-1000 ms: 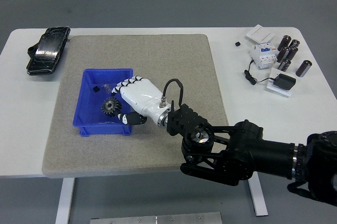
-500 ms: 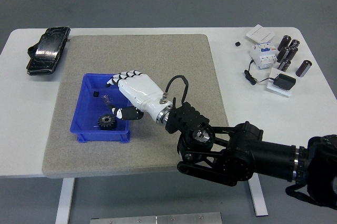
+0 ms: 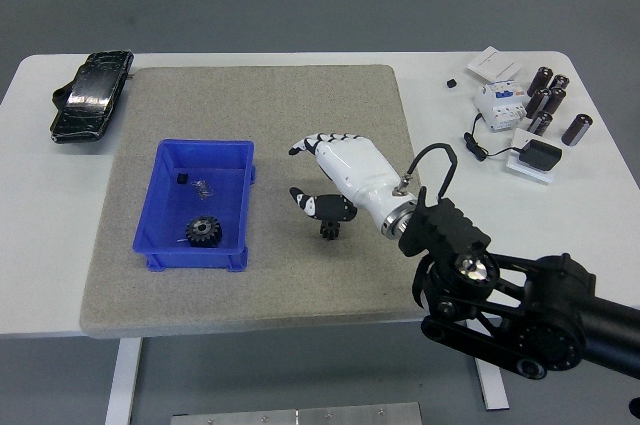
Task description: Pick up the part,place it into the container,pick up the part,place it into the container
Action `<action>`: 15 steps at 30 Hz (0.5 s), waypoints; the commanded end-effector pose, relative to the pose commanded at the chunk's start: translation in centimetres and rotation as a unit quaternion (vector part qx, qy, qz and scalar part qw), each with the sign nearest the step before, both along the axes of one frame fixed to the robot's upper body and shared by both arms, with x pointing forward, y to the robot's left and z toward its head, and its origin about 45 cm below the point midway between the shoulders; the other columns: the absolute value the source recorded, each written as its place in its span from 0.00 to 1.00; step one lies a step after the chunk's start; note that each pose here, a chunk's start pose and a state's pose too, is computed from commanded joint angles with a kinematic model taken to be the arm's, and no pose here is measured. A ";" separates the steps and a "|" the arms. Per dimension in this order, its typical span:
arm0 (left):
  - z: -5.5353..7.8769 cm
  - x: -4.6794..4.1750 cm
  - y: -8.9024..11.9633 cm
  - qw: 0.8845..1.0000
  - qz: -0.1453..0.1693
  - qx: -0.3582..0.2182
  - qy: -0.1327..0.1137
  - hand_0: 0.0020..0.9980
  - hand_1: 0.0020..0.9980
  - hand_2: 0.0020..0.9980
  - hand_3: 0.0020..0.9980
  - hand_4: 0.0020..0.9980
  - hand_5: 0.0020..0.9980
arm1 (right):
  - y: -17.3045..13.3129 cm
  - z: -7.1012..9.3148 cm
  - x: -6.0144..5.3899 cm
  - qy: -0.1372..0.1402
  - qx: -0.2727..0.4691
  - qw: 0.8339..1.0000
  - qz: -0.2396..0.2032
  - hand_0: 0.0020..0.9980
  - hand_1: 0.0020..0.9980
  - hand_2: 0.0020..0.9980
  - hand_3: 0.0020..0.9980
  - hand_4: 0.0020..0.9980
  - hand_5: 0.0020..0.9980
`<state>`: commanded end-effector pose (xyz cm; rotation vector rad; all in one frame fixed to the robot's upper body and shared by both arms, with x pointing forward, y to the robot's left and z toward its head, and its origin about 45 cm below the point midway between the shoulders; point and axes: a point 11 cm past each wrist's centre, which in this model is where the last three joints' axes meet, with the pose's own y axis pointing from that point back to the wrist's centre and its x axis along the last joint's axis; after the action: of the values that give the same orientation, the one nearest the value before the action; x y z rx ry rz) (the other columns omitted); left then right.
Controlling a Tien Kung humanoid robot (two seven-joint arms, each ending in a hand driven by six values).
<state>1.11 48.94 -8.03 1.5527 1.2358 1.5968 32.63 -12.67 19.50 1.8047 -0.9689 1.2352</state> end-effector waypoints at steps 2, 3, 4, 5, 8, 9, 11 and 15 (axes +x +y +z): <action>0.0 0.04 0.0 1.000 0.000 0.000 -0.001 0.68 0.64 0.60 0.58 0.62 0.25 | -1.3 -1.1 -0.8 0.011 -0.014 1.000 -0.005 0.57 0.71 0.80 0.77 0.69 0.41; 0.0 0.07 0.0 1.000 0.000 0.000 -0.001 0.68 0.64 0.60 0.58 0.62 0.25 | -1.8 -1.6 -1.1 0.017 -0.019 1.000 -0.008 0.57 0.71 0.80 0.77 0.69 0.41; 0.0 0.09 0.0 1.000 -0.001 0.000 -0.001 0.68 0.64 0.60 0.58 0.62 0.25 | -2.1 -2.2 -1.3 0.023 -0.023 0.999 -0.010 0.57 0.71 0.80 0.77 0.69 0.41; 0.0 0.11 0.0 1.000 -0.001 0.000 -0.001 0.68 0.64 0.60 0.58 0.62 0.25 | -2.3 -2.6 -1.5 0.027 -0.025 0.999 -0.011 0.57 0.71 0.80 0.77 0.69 0.41; 0.0 0.11 0.0 1.000 -0.002 0.000 0.000 0.68 0.63 0.60 0.58 0.61 0.25 | -2.8 -3.9 -1.7 0.038 -0.031 0.999 -0.017 0.51 0.68 0.79 0.77 0.70 0.41; 0.0 0.10 0.0 1.000 -0.002 0.000 0.000 0.68 0.63 0.60 0.58 0.61 0.25 | -2.9 -4.3 -1.6 0.042 -0.033 0.998 -0.018 0.51 0.68 0.79 0.77 0.70 0.41; 0.0 0.08 0.1 1.000 -0.002 0.000 0.001 0.68 0.63 0.60 0.58 0.61 0.25 | -3.0 -4.8 -1.6 0.047 -0.036 0.998 -0.021 0.51 0.68 0.79 0.77 0.70 0.41; 0.1 0.04 0.2 1.000 -0.003 0.001 0.002 0.68 0.63 0.60 0.58 0.61 0.24 | -3.1 -5.7 -1.4 0.055 -0.040 0.997 -0.023 0.50 0.66 0.78 0.76 0.71 0.41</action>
<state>1.15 49.10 -7.94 1.5600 1.2313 1.5937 31.25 -15.77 13.84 1.7594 -0.8818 1.1183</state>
